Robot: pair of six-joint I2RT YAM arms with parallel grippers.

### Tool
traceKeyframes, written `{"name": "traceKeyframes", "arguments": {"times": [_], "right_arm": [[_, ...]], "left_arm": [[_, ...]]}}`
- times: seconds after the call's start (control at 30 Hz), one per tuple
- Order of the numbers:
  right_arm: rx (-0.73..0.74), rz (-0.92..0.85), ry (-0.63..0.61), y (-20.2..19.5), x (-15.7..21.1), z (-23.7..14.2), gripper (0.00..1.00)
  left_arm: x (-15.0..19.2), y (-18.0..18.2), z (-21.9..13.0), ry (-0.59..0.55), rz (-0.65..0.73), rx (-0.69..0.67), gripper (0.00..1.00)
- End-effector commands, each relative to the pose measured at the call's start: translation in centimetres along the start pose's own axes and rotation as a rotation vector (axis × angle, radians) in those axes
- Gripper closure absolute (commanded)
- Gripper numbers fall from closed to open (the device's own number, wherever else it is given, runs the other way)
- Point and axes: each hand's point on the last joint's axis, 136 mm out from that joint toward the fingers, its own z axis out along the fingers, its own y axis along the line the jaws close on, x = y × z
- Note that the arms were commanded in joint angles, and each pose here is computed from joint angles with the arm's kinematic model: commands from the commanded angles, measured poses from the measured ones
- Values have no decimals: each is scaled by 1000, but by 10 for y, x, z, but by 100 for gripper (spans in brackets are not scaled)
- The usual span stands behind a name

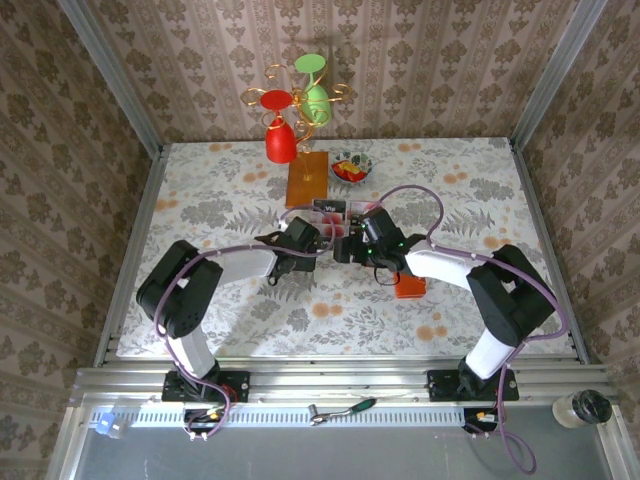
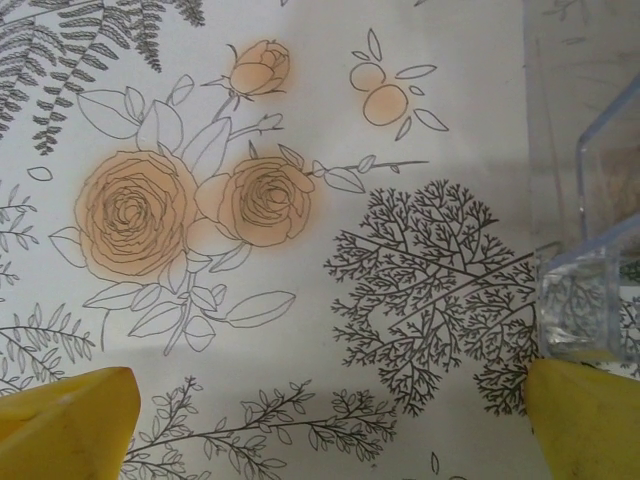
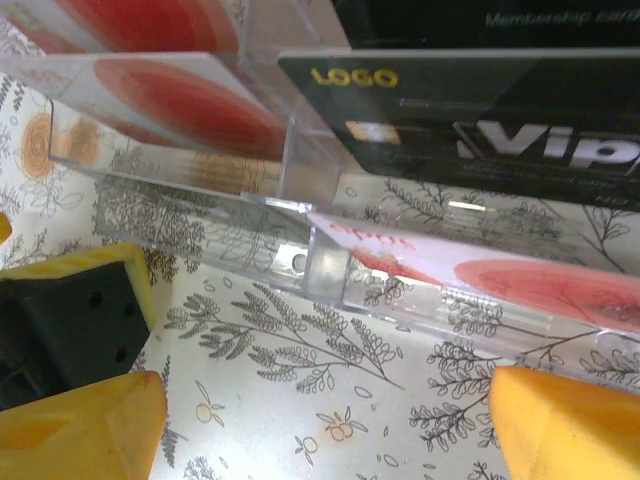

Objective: Put the credit cards into the card holder

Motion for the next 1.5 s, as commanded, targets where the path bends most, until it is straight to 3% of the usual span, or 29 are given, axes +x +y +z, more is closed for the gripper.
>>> {"name": "traceKeyframes", "arguments": {"times": [0.0,0.23,0.43,0.63,0.8,1.03,1.47], "right_arm": [[-34,-20,38,3,12,-14,15],[-68,-21,29,2,26,-54,12],[19,-29,-43,-24,36,-100,9],[114,202,-24,-89,60,-122,22],[128,426,-12,-135,80,-126,38],[99,545,-9,-150,86,-120,52],[46,604,6,-153,79,-99,58]], "left_arm": [[-5,2,-14,-24,2,26,0],[-10,15,-49,-77,-35,65,0],[-17,31,-89,-149,-105,110,0],[-20,30,-124,-199,-172,225,0],[-18,16,-137,-205,-201,311,0],[-17,-8,-141,-205,-163,349,0],[-17,-42,-134,-175,-105,387,0]]}}
